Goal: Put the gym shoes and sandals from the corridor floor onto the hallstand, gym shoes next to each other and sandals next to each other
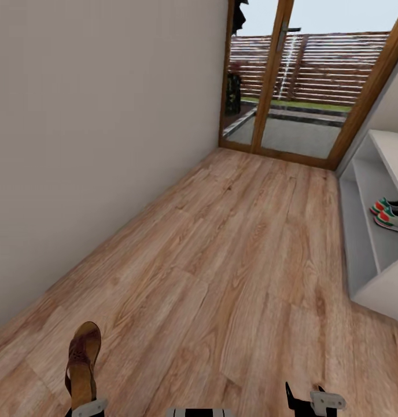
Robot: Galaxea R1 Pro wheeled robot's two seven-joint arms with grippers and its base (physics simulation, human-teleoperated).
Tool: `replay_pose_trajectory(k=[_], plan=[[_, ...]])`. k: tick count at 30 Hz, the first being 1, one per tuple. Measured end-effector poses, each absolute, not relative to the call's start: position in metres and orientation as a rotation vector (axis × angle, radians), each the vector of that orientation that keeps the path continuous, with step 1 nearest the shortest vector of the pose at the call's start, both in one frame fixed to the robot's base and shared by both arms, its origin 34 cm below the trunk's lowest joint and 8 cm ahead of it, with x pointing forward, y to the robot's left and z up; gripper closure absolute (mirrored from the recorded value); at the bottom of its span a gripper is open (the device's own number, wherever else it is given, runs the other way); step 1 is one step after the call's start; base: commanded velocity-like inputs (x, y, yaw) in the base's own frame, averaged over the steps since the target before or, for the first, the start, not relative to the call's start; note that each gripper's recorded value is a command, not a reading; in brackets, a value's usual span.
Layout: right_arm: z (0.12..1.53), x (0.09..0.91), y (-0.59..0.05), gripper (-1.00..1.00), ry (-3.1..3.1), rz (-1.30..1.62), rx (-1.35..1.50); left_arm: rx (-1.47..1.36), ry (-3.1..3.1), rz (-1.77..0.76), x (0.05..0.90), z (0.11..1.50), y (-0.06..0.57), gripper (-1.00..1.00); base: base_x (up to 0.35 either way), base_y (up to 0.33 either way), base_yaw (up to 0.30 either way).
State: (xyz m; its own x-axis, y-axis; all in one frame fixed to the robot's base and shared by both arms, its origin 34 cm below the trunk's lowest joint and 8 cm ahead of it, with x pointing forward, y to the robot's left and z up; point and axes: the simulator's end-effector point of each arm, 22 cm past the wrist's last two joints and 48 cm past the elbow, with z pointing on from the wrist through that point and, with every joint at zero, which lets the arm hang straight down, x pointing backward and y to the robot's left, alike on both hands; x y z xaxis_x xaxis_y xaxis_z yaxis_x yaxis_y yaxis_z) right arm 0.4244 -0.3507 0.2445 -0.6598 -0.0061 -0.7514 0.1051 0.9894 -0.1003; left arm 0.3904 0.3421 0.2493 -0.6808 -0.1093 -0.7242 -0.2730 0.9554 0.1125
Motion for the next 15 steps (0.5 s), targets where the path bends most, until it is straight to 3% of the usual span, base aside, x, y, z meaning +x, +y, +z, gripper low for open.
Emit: replay_pose_trajectory(k=[15], plan=[[0.2443, 0.4244, -0.3504, -1.00, 2.286, -0.169, 0.069, -0.267, 2.321, 0.270, 0.3900, 0.2488, 0.3416, 1.00, -0.015, -0.005, 0.279]])
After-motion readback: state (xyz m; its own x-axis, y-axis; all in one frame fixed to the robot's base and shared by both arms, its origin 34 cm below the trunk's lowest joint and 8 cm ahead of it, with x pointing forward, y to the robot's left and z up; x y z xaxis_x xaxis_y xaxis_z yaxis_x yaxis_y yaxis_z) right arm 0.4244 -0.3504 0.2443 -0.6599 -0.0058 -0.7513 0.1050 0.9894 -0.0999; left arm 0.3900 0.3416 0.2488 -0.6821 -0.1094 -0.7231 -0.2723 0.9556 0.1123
